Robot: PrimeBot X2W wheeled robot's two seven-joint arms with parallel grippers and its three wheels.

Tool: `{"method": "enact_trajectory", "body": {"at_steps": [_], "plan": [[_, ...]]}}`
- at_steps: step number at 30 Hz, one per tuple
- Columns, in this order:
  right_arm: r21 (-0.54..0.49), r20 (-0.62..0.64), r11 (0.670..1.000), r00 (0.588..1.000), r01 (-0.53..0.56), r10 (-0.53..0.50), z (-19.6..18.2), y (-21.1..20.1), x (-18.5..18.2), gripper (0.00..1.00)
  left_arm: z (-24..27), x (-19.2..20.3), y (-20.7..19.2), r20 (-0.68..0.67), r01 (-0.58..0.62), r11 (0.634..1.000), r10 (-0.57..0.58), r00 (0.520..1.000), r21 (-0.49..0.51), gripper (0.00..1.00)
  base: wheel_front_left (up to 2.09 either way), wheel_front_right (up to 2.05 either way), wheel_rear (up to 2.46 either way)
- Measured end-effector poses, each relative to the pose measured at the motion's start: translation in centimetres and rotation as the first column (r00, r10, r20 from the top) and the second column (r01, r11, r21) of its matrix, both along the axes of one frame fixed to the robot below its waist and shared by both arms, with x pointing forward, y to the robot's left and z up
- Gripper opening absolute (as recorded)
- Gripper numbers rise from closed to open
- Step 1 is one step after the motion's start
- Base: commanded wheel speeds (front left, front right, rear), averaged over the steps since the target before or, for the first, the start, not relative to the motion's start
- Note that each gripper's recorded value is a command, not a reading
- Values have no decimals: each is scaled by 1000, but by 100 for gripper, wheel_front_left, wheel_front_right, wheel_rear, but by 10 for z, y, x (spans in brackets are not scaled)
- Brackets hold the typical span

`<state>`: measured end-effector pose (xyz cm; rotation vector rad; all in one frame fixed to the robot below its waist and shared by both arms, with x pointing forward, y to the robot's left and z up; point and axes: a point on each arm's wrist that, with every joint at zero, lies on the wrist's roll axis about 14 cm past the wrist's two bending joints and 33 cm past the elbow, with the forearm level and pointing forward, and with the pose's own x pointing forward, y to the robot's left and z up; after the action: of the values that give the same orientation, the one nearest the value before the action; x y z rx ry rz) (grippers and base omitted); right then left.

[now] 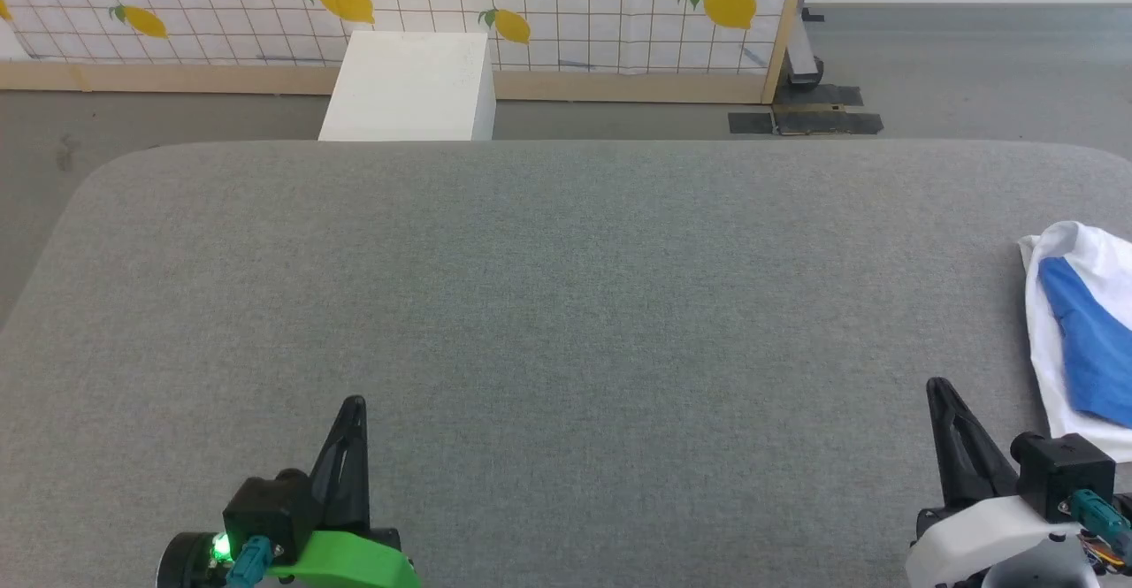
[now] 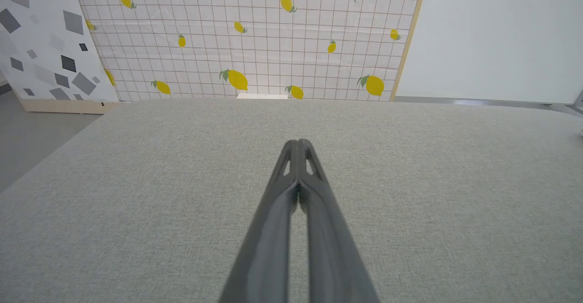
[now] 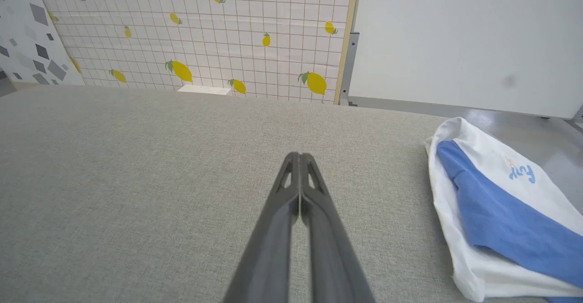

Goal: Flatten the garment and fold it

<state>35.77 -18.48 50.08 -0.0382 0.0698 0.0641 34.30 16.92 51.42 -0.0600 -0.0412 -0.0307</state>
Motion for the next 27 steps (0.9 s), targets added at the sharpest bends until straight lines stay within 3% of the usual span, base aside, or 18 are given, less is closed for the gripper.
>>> {"method": "enact_trajectory", "body": {"at_steps": [27], "plan": [[-2,15,1000,1000,-23,23,6,9,3,0,4,10,2,-13,-6,999,6,1000,39,0,0,0,0]]}}
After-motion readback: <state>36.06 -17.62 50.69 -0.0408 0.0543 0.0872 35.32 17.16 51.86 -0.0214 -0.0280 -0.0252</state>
